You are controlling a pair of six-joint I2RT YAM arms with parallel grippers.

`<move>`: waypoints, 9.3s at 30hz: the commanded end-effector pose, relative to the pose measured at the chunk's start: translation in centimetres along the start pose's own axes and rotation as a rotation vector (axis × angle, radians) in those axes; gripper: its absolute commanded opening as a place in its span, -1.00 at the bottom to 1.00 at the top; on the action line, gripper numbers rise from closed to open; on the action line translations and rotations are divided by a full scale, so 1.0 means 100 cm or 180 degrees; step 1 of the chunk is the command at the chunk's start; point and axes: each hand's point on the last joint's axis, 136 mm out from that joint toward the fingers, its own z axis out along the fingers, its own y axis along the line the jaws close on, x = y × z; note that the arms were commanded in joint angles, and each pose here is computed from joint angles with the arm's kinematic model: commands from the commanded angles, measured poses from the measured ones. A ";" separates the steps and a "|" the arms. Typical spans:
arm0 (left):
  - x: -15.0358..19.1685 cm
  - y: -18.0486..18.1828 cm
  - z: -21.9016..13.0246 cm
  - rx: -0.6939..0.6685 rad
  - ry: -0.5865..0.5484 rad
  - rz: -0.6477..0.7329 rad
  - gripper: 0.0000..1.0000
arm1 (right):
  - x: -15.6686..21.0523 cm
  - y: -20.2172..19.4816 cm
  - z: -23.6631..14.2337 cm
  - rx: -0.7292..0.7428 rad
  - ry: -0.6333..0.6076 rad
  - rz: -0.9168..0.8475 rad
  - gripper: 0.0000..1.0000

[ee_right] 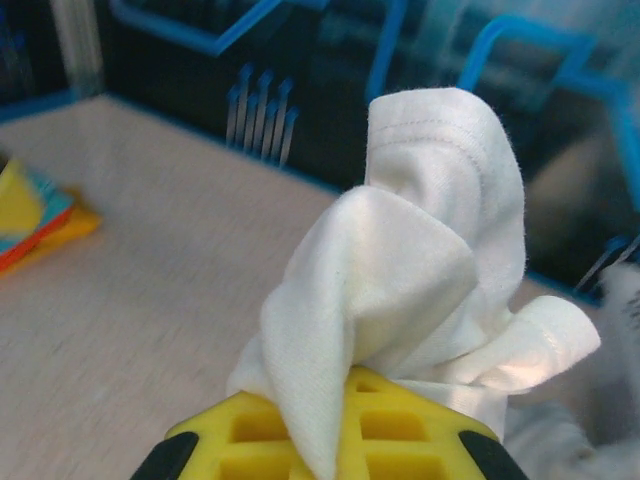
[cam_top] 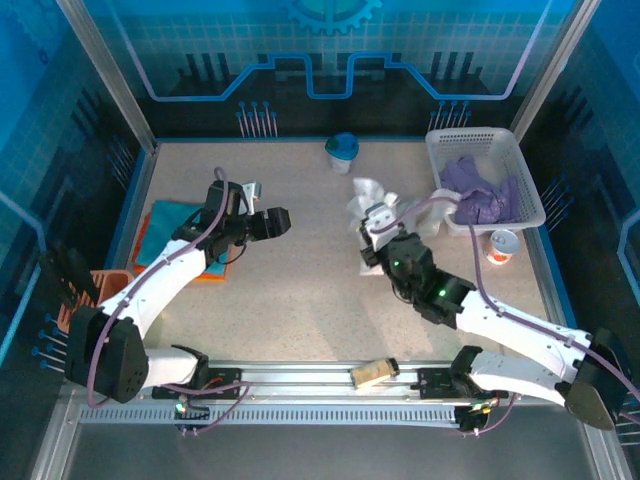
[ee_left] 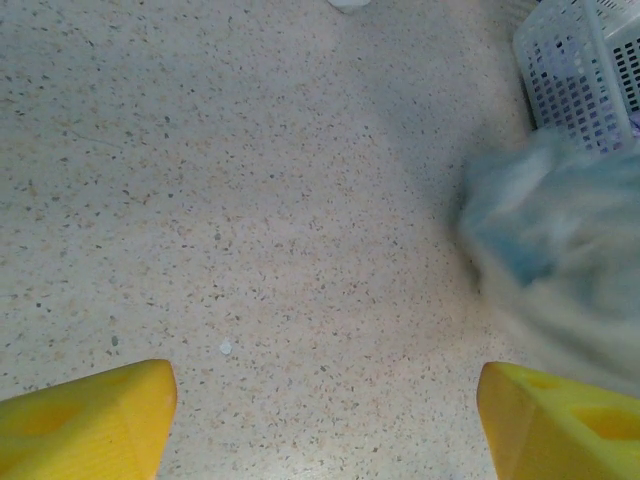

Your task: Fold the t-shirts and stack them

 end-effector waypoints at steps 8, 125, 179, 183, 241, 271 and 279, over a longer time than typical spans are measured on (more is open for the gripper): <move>0.013 0.012 -0.012 -0.0148 0.0031 -0.0144 0.66 | 0.030 0.046 0.020 -0.0136 0.0482 0.0554 1.00; 0.021 -0.062 0.113 -0.0139 0.0953 0.0875 -1.00 | 0.118 0.096 0.019 -0.0825 0.1791 0.1043 0.68; -0.034 -0.070 -0.138 0.0185 0.0005 -0.0514 -1.00 | -0.053 -0.150 -0.094 0.1208 0.0530 0.1533 -0.98; -0.054 -0.050 -0.097 -0.0034 0.0003 -0.0520 -1.00 | -0.023 -0.150 -0.054 0.1236 0.0828 0.1642 -0.95; 0.154 -0.029 0.101 -0.1480 0.1500 0.1158 -0.10 | 0.120 -0.114 -0.017 0.0520 0.1513 0.2381 0.94; -0.046 -0.032 0.036 -0.1640 0.0474 0.1211 -1.00 | 0.134 -0.134 -0.029 0.0847 0.1708 0.2349 0.92; -0.175 -0.006 0.012 -0.1925 -0.0065 0.1206 -1.00 | 0.142 -0.131 -0.034 0.0817 0.1851 0.2300 0.93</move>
